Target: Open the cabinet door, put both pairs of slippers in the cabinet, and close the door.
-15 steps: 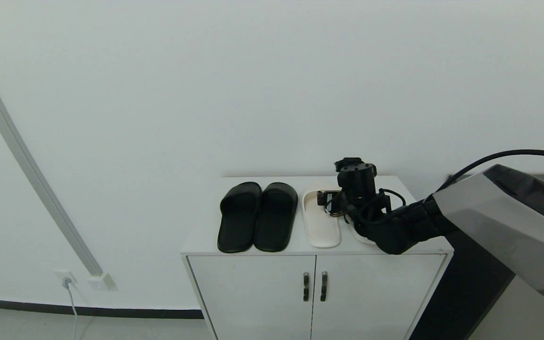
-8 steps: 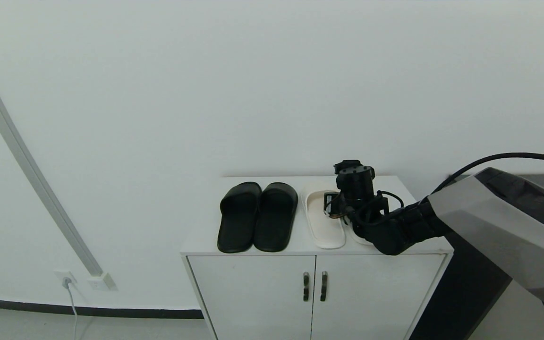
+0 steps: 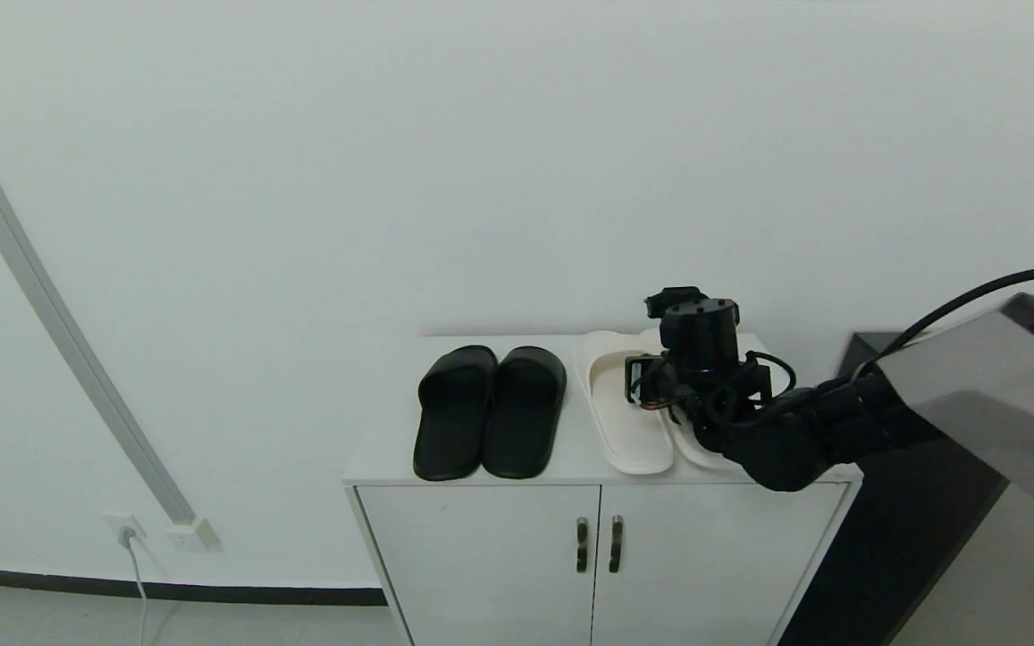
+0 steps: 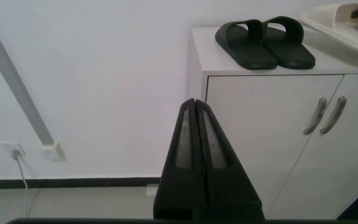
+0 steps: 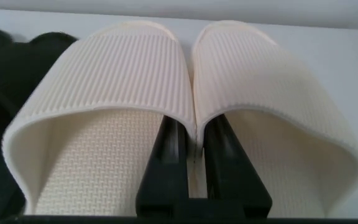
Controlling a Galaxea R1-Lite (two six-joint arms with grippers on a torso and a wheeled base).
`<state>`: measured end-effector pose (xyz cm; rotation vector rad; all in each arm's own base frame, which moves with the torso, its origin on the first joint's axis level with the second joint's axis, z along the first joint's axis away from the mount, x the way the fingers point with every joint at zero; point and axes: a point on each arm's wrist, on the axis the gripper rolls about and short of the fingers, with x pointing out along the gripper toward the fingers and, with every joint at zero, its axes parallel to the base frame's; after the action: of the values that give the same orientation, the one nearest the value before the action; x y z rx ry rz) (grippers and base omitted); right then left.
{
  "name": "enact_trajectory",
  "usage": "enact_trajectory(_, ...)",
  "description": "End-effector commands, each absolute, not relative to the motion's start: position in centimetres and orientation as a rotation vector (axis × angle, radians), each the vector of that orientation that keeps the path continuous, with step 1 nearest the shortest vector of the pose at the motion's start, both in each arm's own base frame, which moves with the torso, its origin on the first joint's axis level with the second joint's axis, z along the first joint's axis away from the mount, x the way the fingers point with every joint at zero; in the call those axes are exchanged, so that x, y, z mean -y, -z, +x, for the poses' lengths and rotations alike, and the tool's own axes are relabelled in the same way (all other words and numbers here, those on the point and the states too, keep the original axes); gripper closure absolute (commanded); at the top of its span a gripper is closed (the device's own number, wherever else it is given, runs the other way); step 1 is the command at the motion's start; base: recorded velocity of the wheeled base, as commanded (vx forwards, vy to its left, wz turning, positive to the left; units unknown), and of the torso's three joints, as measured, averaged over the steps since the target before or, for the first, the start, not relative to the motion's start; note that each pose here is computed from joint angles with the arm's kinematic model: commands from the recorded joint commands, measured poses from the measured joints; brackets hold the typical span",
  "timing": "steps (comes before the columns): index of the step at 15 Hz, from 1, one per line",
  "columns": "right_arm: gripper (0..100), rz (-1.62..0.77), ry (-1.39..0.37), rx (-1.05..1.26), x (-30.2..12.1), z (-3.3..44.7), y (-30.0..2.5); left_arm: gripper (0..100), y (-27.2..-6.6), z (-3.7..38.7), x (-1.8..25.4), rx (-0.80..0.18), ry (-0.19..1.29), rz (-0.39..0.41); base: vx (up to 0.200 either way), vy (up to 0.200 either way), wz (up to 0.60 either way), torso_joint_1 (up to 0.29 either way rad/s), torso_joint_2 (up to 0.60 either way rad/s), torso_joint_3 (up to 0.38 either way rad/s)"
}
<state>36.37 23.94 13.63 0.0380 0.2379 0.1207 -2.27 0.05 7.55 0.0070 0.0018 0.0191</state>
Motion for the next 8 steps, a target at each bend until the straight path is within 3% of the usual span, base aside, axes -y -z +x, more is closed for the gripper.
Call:
enact_trajectory(1, 100, 0.051, -0.169, -0.2, -23.3, 32.5, -16.5, 100, -7.6, -2.3, -0.1, -0.002, -0.02, 0.006, 0.0, 0.0, 0.0, 0.0, 0.0, 0.0)
enact_trajectory(8, 100, -0.029, -0.525, -0.236, -19.2, 22.6, -16.2, 100, -7.6, -2.3, -0.1, -0.002, -0.02, 0.008, 0.0, 0.0, 0.0, 0.0, 0.0, 0.0)
